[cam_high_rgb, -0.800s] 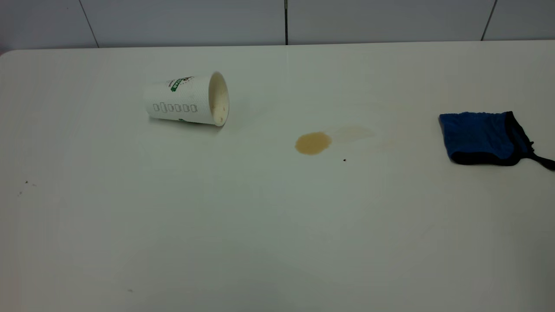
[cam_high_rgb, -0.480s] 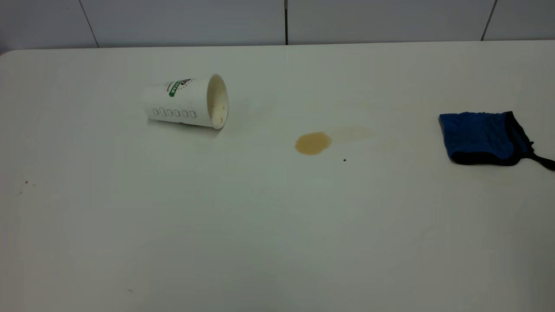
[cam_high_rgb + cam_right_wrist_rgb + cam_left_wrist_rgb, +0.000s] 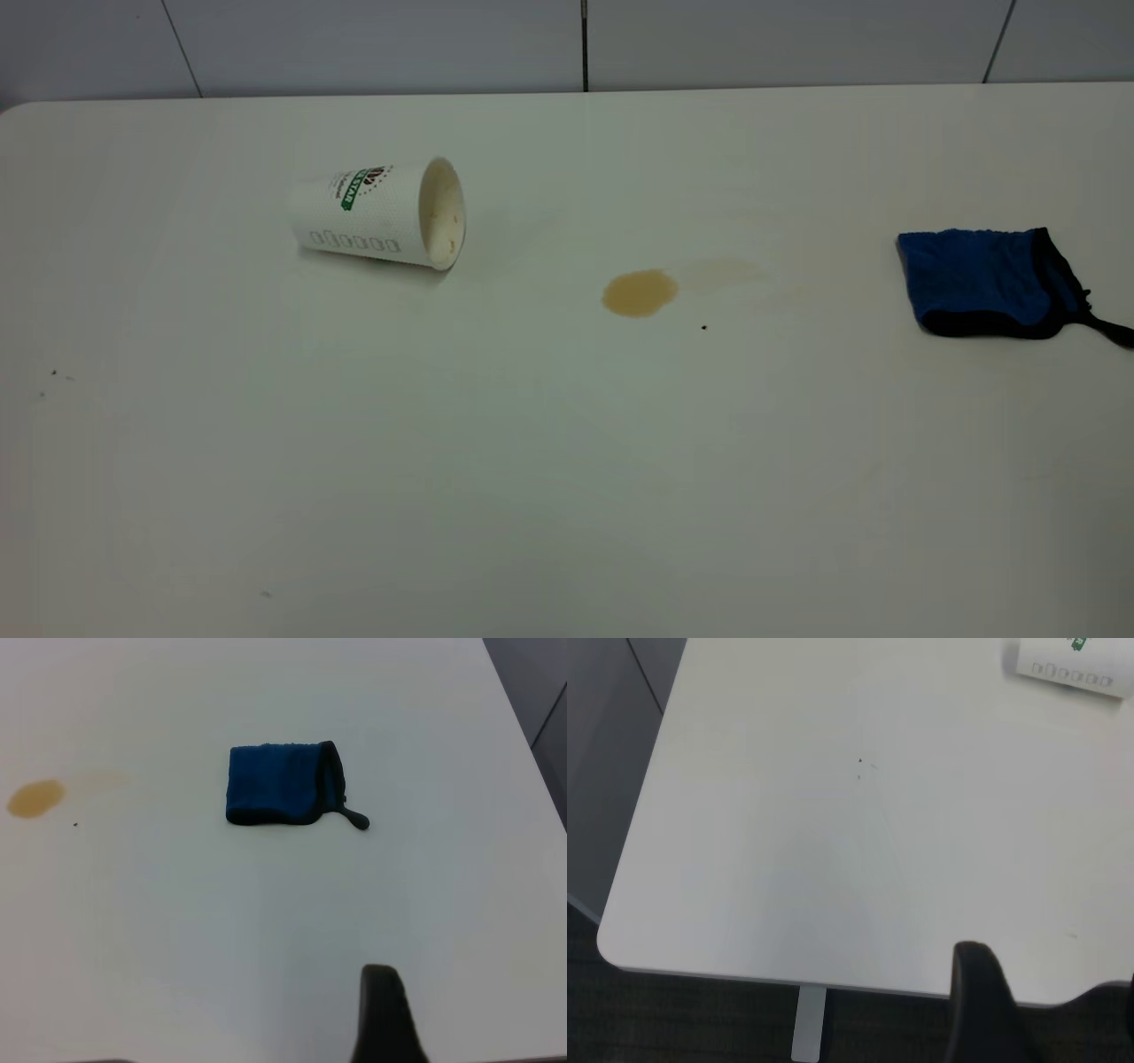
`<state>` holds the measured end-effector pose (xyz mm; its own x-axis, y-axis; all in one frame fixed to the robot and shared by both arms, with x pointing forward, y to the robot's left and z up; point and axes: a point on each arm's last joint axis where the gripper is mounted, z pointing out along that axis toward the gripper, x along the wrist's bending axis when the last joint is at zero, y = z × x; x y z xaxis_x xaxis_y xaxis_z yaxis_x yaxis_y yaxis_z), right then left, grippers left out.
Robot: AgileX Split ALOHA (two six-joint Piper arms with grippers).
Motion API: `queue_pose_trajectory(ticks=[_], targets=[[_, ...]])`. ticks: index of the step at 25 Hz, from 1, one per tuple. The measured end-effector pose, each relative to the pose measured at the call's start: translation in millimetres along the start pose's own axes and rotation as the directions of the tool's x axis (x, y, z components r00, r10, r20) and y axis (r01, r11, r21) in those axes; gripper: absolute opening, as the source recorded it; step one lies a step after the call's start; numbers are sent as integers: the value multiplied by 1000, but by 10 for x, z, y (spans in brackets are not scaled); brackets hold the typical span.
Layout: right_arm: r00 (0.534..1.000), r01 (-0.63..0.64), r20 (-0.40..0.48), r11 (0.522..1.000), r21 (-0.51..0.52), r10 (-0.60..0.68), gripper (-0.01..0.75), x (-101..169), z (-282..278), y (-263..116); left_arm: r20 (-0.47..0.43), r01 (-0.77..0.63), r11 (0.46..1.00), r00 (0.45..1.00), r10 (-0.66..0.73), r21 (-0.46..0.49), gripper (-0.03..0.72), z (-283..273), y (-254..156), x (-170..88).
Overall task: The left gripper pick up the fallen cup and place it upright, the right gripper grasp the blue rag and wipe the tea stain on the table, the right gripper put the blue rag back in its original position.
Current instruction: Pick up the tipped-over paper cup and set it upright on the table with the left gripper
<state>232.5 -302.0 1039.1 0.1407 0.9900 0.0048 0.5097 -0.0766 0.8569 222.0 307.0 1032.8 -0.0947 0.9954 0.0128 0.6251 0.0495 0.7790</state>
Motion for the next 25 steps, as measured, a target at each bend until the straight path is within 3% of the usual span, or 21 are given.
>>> queue_pose_trajectory(ticks=[17, 20, 25], targets=[[1000, 0, 0, 1000, 0, 0, 533, 0, 0, 0, -1, -20, 1000, 1000, 20, -18, 427, -19, 21, 1], [1000, 0, 0, 1000, 0, 0, 533, 0, 0, 0, -5, -43, 998, 999, 43, -44, 427, -124, 131, 7], [1000, 0, 0, 1000, 0, 0, 533, 0, 0, 0, 0, -60, 998, 998, 60, 1, 427, -176, 527, -8]])
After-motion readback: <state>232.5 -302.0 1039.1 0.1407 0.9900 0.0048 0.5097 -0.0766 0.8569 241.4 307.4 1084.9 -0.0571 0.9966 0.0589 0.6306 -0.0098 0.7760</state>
